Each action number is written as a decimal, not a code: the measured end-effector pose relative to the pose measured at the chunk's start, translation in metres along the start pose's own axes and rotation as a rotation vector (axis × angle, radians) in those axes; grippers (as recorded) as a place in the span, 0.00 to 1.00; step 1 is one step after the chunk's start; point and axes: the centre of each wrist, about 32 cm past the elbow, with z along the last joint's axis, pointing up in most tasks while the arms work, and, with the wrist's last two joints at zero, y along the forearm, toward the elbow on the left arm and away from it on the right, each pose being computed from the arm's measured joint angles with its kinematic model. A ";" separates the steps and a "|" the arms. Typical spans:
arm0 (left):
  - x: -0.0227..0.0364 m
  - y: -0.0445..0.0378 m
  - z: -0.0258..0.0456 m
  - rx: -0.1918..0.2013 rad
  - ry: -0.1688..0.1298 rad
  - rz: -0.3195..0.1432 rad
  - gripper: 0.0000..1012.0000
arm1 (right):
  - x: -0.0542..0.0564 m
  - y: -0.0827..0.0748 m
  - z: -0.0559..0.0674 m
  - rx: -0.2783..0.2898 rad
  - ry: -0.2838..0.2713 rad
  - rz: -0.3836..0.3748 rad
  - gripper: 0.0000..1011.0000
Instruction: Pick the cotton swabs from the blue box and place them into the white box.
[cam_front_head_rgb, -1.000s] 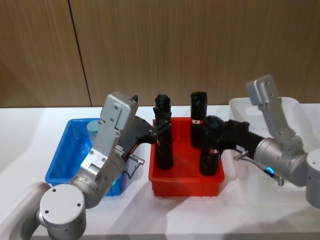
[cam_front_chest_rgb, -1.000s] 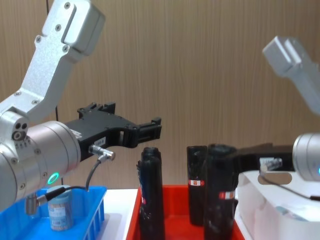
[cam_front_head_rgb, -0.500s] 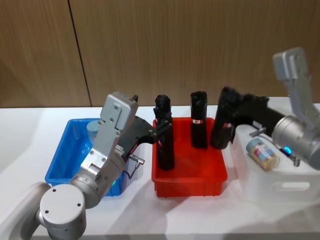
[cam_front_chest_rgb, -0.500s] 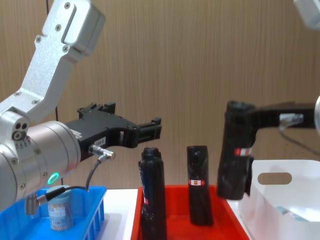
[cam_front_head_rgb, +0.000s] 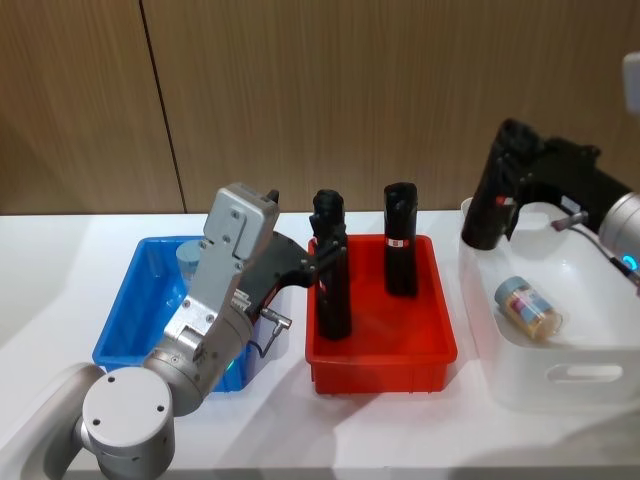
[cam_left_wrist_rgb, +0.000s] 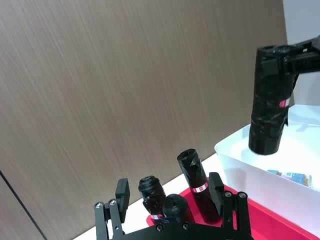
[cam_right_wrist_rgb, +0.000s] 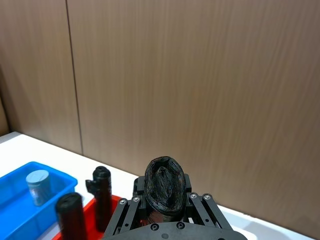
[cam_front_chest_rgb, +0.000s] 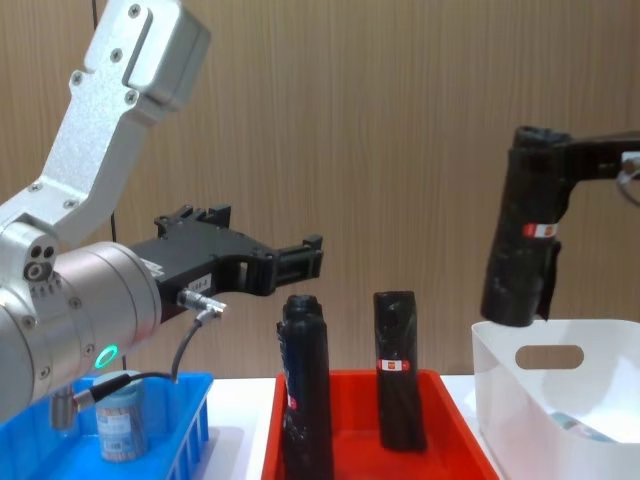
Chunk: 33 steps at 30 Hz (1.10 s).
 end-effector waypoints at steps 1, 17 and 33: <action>0.0000 0.0000 0.0000 0.000 0.000 0.000 0.99 | 0.001 0.000 0.000 0.002 -0.001 -0.003 0.36; 0.0000 0.0000 0.0000 0.000 0.000 0.000 0.99 | 0.022 -0.008 -0.013 -0.018 -0.032 -0.078 0.36; 0.0000 0.0000 0.0000 0.000 0.000 0.000 0.99 | 0.028 -0.005 -0.046 -0.087 -0.025 -0.107 0.40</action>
